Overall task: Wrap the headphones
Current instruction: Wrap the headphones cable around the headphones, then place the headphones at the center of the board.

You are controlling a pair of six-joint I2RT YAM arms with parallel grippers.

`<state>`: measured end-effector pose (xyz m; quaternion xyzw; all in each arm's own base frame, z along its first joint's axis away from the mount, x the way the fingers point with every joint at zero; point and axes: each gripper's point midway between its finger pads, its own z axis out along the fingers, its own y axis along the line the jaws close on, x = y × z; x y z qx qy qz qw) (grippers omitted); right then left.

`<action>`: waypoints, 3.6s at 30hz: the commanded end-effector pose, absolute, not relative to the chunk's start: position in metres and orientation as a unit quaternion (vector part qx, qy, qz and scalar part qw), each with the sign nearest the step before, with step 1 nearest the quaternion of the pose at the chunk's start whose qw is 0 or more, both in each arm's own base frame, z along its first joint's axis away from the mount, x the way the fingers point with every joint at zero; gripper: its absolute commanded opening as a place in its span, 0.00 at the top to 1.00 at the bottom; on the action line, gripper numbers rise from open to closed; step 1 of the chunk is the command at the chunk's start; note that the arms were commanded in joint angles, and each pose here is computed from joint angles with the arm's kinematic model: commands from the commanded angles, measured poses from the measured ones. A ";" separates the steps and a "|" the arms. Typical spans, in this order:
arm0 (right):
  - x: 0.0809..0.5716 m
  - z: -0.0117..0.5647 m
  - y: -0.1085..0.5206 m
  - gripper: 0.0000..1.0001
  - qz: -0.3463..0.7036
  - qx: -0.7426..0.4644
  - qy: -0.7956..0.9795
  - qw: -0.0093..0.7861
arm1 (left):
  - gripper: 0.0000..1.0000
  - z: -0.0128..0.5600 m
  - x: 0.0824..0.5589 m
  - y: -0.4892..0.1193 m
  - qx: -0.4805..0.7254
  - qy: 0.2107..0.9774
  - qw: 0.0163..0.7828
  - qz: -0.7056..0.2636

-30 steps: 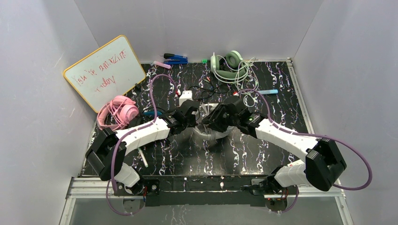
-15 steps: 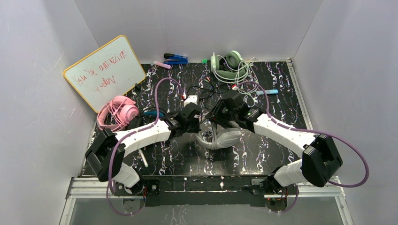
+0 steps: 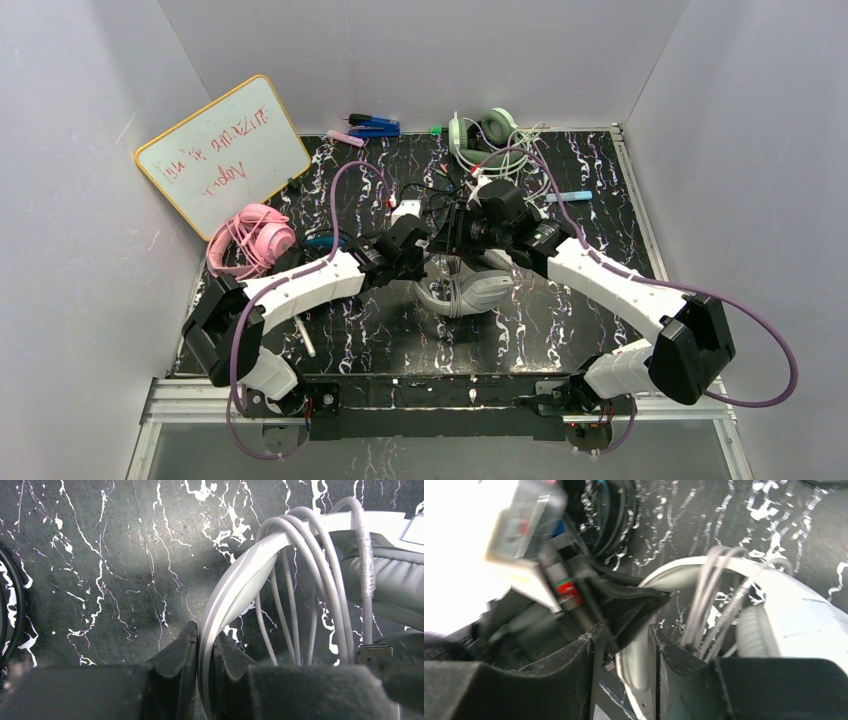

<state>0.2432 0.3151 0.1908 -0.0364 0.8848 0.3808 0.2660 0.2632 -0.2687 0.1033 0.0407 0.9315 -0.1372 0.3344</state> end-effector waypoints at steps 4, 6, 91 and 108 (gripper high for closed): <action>0.238 0.260 0.325 0.53 0.419 -0.163 0.833 0.323 | 1.00 0.131 0.272 -0.283 0.032 0.922 0.348 -0.165; 0.238 0.258 0.318 0.54 0.399 -0.164 0.843 0.321 | 1.00 0.131 0.272 -0.282 0.031 0.923 0.348 -0.162; 0.217 0.228 0.268 0.71 0.221 -0.173 0.909 0.307 | 1.00 0.143 0.270 -0.276 0.030 0.917 0.362 -0.165; 0.211 0.258 0.231 0.67 0.209 -0.139 0.894 0.372 | 1.00 0.145 0.234 -0.208 0.019 0.912 0.388 -0.129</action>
